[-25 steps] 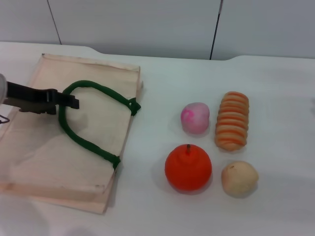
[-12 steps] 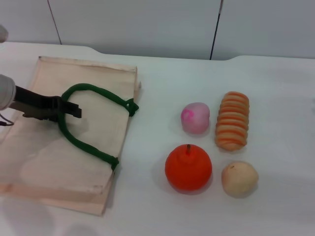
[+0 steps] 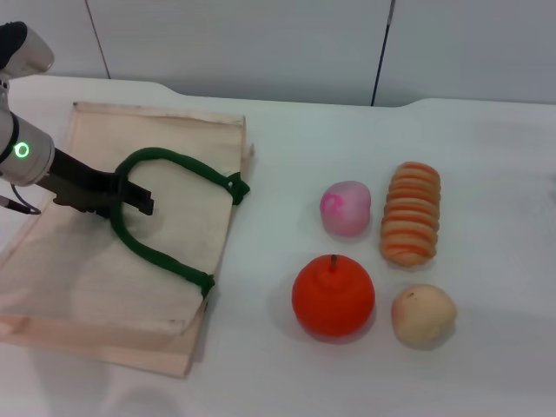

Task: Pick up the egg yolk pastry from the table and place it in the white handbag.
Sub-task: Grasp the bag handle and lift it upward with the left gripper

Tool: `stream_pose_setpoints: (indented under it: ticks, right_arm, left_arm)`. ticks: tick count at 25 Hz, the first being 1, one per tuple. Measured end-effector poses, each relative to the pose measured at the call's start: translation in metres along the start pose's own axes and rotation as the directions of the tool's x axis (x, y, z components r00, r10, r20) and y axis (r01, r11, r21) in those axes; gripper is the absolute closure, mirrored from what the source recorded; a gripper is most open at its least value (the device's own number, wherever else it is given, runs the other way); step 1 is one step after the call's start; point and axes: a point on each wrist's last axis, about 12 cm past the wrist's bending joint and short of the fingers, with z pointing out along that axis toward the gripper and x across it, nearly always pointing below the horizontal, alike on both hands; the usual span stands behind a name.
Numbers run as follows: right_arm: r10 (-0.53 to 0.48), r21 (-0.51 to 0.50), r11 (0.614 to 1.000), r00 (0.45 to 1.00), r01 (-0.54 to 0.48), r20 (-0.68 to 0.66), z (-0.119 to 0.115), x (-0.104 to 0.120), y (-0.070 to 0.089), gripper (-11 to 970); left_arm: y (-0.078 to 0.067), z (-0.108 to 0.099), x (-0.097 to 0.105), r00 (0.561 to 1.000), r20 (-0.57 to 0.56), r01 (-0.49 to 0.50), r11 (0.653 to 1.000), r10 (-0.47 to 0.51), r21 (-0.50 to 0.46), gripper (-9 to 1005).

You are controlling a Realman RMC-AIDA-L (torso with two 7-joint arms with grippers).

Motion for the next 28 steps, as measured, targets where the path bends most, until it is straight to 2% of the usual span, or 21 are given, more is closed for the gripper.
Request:
stream_pose_setpoints:
  ticks: [6, 12, 17, 22, 28]
  right_arm:
    - [0.003, -0.003, 1.0, 1.0, -0.003, 0.004, 0.0, 0.0, 0.001, 82]
    - [0.005, -0.008, 1.0, 1.0, -0.005, 0.011, 0.001, -0.001, 0.003, 81]
    - [0.012, -0.026, 1.0, 0.999, -0.011, 0.032, 0.001, -0.003, 0.006, 81]
    - [0.023, -0.034, 0.999, 0.999, -0.022, 0.043, 0.0, -0.004, 0.006, 81]
    - [0.022, -0.034, 0.999, 0.999, -0.021, 0.04, -0.001, -0.003, 0.006, 81]
  left_arm:
    - [-0.001, -0.001, -0.005, 1.0, -0.011, -0.012, 1.0, 0.012, -0.025, 241]
    - [-0.008, 0.005, -0.011, 0.998, -0.046, -0.034, 0.997, 0.031, -0.072, 360]
    - [-0.008, 0.005, -0.013, 0.997, -0.065, -0.046, 0.992, 0.038, -0.121, 460]
    - [-0.007, 0.006, -0.013, 0.998, -0.059, -0.041, 0.99, 0.034, -0.134, 671]
    - [-0.008, 0.01, -0.016, 0.998, -0.034, -0.057, 0.988, 0.053, -0.143, 784]
